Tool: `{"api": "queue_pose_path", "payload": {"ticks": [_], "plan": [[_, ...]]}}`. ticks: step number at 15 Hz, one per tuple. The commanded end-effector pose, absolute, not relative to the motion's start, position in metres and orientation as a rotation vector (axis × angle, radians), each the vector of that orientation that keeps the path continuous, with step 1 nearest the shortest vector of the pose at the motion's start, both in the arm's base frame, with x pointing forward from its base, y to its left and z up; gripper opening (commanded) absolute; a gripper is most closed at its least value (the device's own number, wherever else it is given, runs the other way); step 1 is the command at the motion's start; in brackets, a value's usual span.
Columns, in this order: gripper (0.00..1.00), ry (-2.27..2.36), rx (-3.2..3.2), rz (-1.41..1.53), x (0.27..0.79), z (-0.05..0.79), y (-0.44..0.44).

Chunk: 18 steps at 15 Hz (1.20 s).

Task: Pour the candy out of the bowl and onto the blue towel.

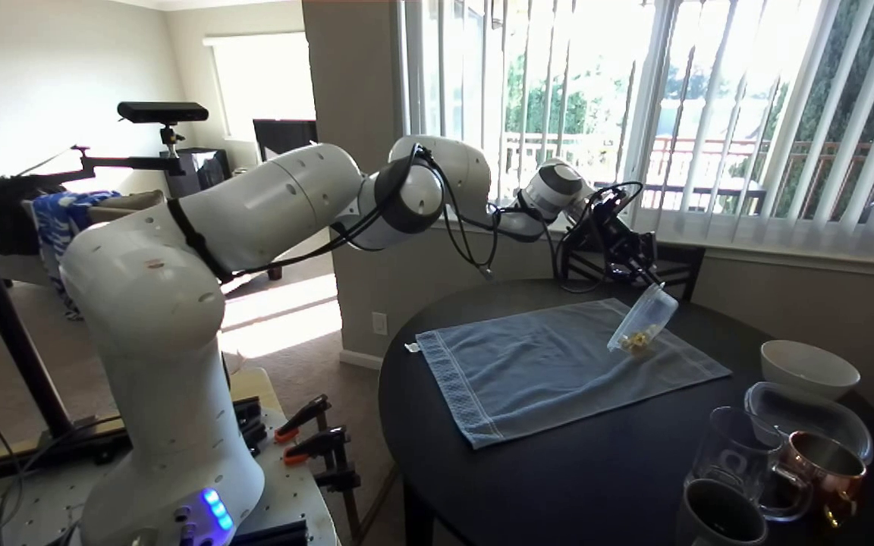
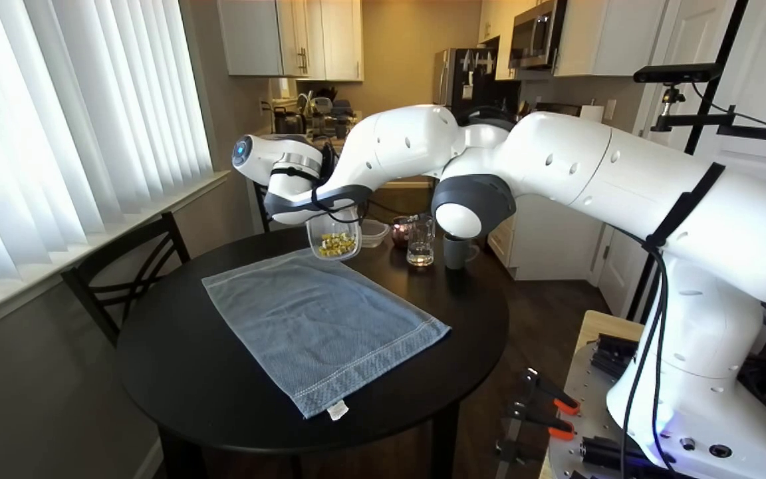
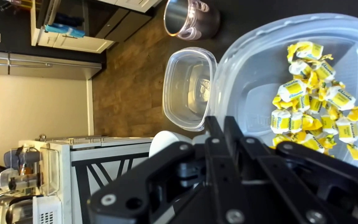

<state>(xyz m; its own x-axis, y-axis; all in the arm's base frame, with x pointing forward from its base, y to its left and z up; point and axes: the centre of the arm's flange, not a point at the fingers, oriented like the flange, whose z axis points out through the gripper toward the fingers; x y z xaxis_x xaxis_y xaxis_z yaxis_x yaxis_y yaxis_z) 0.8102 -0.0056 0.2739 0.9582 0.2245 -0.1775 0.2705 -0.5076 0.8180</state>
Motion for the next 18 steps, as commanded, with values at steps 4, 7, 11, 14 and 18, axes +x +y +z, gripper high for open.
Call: {"api": "queue_pose_path", "payload": {"ticks": [4, 7, 11, 14, 18], "plan": [[0.05, 0.3, 2.042, -0.213, 0.863, 0.225, -0.007], [0.05, 0.332, 1.989, -0.275, 0.854, 0.19, 0.01], [0.04, 0.367, 1.777, -0.313, 0.842, 0.173, 0.048], [0.05, 0.374, 1.605, -0.341, 0.837, 0.178, 0.076], [0.05, 0.362, 1.472, -0.356, 0.836, 0.183, 0.087]]}}
